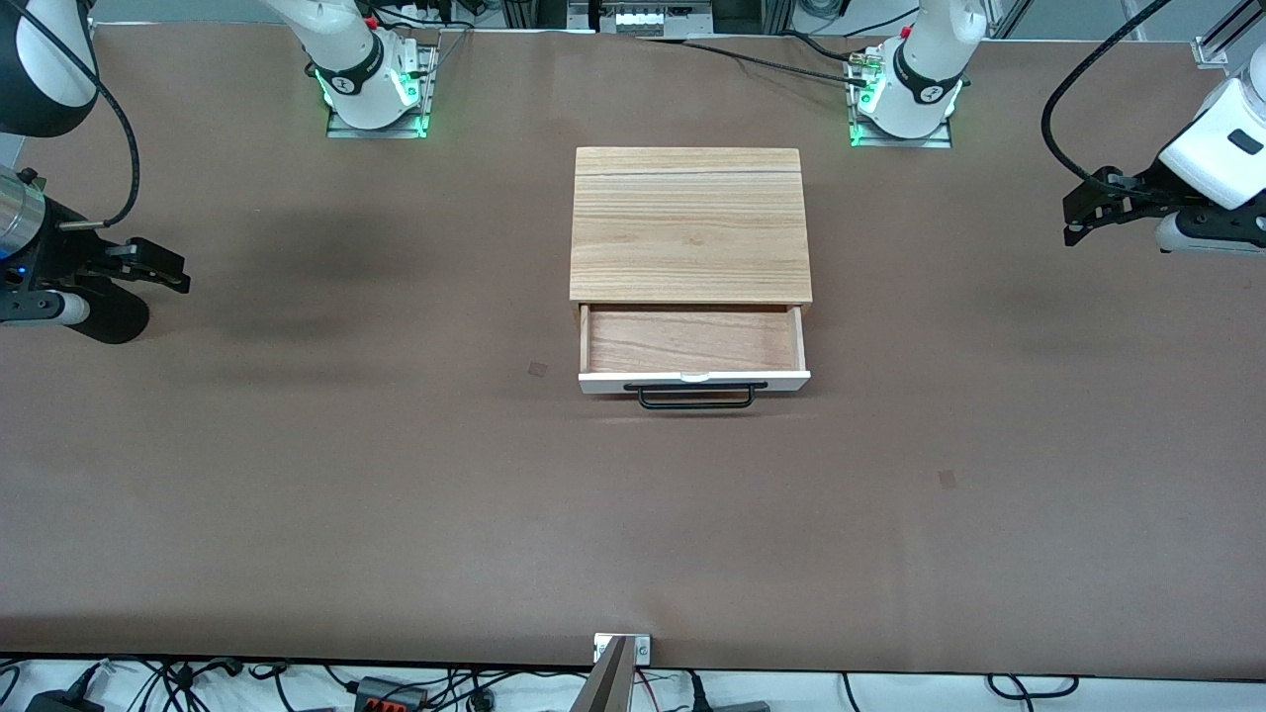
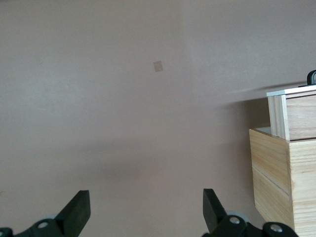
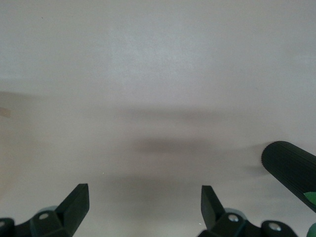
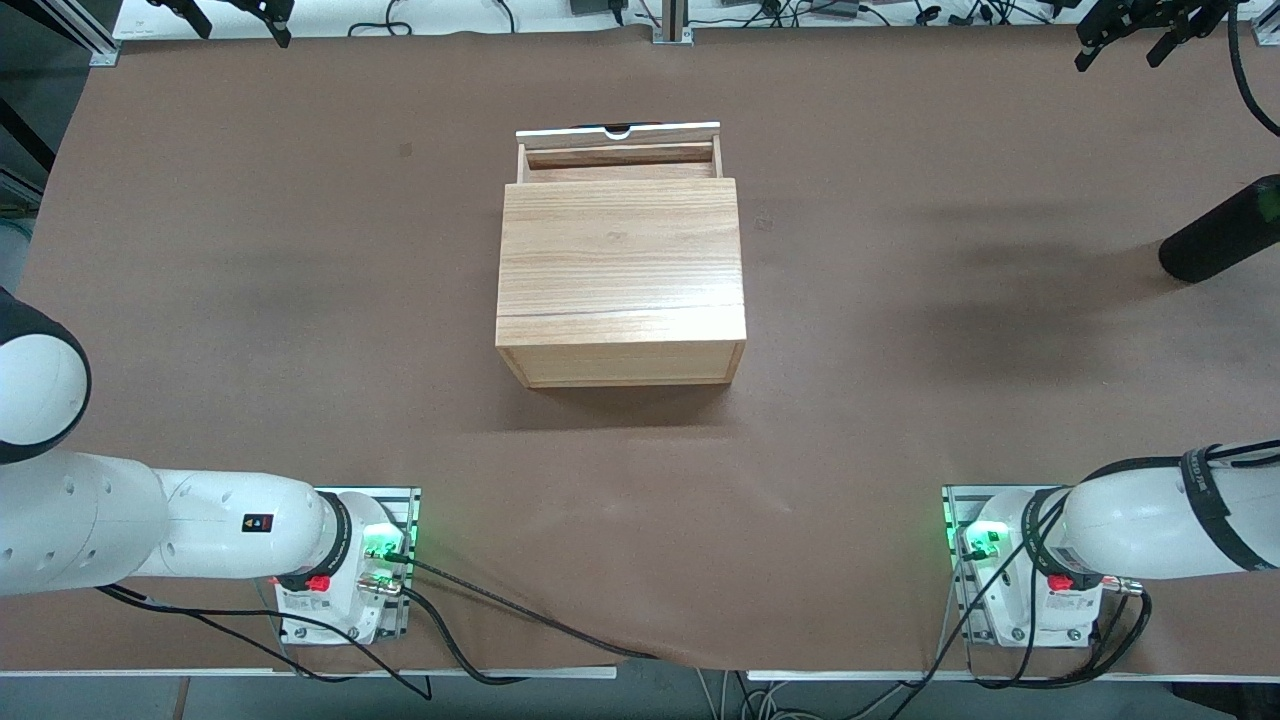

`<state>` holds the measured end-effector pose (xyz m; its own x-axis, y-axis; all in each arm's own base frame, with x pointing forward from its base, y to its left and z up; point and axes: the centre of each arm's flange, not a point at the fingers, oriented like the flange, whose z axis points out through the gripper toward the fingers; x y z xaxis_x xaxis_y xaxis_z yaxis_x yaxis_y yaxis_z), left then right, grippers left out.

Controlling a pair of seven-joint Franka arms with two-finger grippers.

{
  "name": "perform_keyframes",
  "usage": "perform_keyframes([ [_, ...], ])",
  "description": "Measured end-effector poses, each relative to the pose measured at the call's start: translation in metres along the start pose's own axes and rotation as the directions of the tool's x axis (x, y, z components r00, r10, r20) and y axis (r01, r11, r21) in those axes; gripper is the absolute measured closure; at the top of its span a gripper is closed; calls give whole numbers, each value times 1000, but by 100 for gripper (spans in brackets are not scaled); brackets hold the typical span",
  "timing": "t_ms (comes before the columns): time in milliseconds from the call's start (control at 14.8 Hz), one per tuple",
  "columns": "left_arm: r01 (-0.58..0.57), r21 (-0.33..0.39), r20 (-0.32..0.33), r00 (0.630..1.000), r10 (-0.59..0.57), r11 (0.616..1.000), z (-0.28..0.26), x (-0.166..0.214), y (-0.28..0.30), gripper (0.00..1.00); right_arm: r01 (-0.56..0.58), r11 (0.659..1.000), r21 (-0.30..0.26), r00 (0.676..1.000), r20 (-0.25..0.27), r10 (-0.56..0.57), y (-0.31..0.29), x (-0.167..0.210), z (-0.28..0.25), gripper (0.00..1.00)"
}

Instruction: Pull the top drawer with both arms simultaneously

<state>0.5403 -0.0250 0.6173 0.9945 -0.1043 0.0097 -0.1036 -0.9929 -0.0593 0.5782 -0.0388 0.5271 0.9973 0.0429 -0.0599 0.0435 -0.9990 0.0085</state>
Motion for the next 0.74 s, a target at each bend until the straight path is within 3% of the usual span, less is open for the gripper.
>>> perform_keyframes([
  [744, -4, 0, 0, 1000, 4, 1000, 0, 0, 2, 0, 14, 1000, 6, 1000, 0, -14, -6, 1, 1, 0],
])
